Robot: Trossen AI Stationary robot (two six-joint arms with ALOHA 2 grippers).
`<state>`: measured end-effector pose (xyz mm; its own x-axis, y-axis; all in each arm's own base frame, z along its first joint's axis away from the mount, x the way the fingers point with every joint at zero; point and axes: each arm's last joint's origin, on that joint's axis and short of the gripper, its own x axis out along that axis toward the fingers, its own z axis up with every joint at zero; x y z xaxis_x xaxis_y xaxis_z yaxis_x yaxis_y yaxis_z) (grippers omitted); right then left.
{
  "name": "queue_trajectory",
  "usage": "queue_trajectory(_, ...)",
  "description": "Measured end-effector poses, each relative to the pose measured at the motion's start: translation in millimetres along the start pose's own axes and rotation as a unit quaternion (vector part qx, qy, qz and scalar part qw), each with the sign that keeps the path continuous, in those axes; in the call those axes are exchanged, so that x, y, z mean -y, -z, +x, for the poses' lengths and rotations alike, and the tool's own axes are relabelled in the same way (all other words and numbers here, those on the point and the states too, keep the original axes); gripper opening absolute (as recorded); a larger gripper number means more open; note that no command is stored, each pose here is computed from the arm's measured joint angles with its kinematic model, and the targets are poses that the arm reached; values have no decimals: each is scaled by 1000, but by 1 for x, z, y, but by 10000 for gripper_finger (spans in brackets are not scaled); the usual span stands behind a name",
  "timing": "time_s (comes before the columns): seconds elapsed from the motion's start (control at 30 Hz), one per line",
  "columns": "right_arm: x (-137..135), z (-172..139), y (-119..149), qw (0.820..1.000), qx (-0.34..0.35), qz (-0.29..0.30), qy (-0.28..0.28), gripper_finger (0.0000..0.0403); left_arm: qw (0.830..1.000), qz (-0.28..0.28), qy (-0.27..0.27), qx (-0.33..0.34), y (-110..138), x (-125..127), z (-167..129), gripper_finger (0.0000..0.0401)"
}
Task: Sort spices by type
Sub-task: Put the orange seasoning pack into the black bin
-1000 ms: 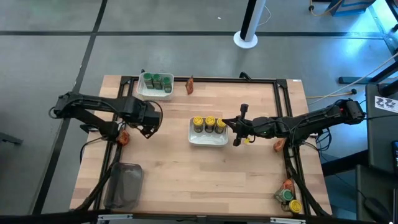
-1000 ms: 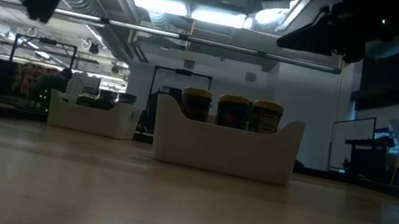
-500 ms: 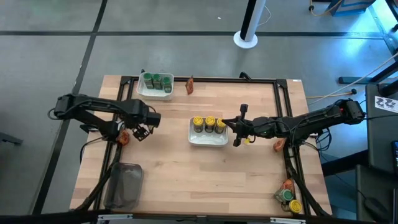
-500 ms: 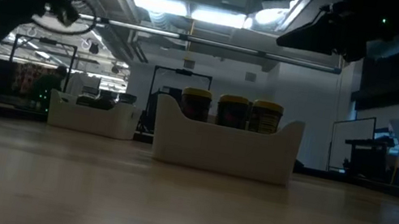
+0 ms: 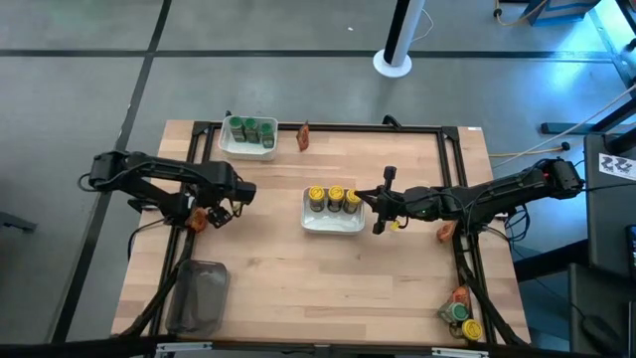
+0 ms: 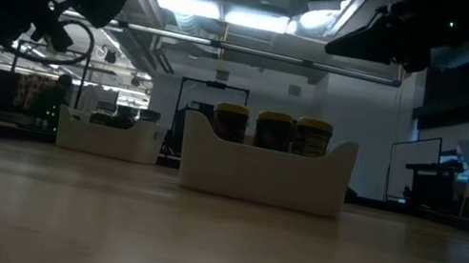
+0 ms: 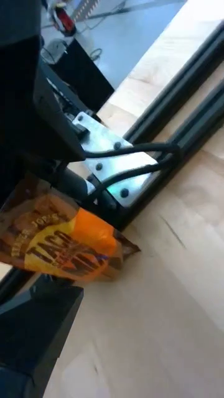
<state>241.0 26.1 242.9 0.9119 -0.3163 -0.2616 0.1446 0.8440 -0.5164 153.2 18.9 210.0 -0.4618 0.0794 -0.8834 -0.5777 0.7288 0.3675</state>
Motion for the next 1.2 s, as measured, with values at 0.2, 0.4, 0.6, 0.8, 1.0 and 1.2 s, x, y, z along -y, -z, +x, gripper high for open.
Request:
queue_trajectory(0.2,0,0,0,1000,1,0,0,14,999,23,-2,-22,-2,2,2,327)
queue_trajectory(0.4,0,0,0,1000,4,0,-8,14,997,64,4,-53,-7,9,6,327)
queue_trajectory(0.6,-1,0,-1,1000,10,0,-20,14,992,93,-5,-82,-13,15,11,327)
queue_trajectory(0.8,-1,0,-1,1000,10,0,-20,14,988,101,-40,-108,-16,18,22,327)
queue_trajectory(1.0,-1,0,-1,1000,10,0,-20,14,980,146,-21,-136,-19,22,25,327)
queue_trajectory(1.2,-1,0,-1,1000,11,1,-20,14,978,162,-6,-135,-19,24,25,327)
